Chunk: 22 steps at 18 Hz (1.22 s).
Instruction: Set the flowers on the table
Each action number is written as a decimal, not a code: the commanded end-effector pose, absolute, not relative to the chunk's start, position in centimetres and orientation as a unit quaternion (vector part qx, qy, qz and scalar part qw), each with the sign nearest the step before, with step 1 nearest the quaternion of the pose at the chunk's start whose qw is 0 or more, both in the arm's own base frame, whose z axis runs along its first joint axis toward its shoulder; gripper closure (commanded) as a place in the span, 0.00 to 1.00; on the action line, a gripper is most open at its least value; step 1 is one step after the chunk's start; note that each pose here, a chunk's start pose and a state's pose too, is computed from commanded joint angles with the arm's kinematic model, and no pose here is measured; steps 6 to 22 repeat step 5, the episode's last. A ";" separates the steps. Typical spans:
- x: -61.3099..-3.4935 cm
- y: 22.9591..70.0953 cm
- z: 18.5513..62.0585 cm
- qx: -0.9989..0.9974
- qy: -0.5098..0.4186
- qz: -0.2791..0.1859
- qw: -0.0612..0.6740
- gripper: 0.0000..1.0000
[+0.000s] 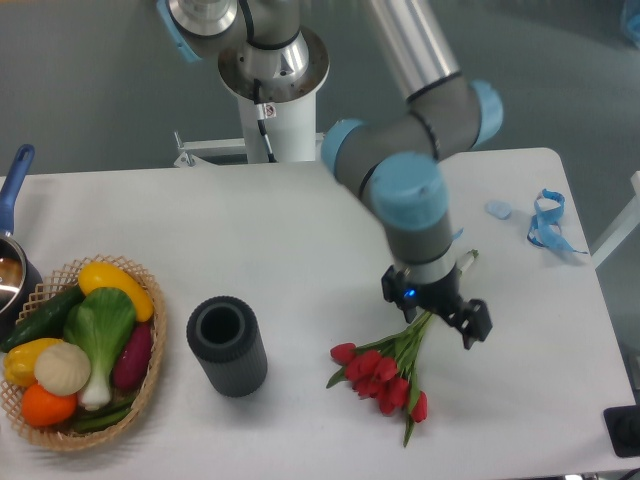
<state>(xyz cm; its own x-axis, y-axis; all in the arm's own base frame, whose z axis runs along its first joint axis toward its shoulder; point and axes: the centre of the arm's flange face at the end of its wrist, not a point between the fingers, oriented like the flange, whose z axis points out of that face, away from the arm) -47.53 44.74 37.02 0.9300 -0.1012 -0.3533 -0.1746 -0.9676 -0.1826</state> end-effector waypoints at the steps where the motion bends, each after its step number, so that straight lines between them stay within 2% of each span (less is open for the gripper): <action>1: -47.9 43.8 37.7 -0.975 0.075 0.175 0.114 0.00; 5: -48.0 40.3 39.7 -0.970 0.095 0.179 0.138 0.00; 22: -48.0 40.3 39.7 -0.970 0.095 0.179 0.138 0.00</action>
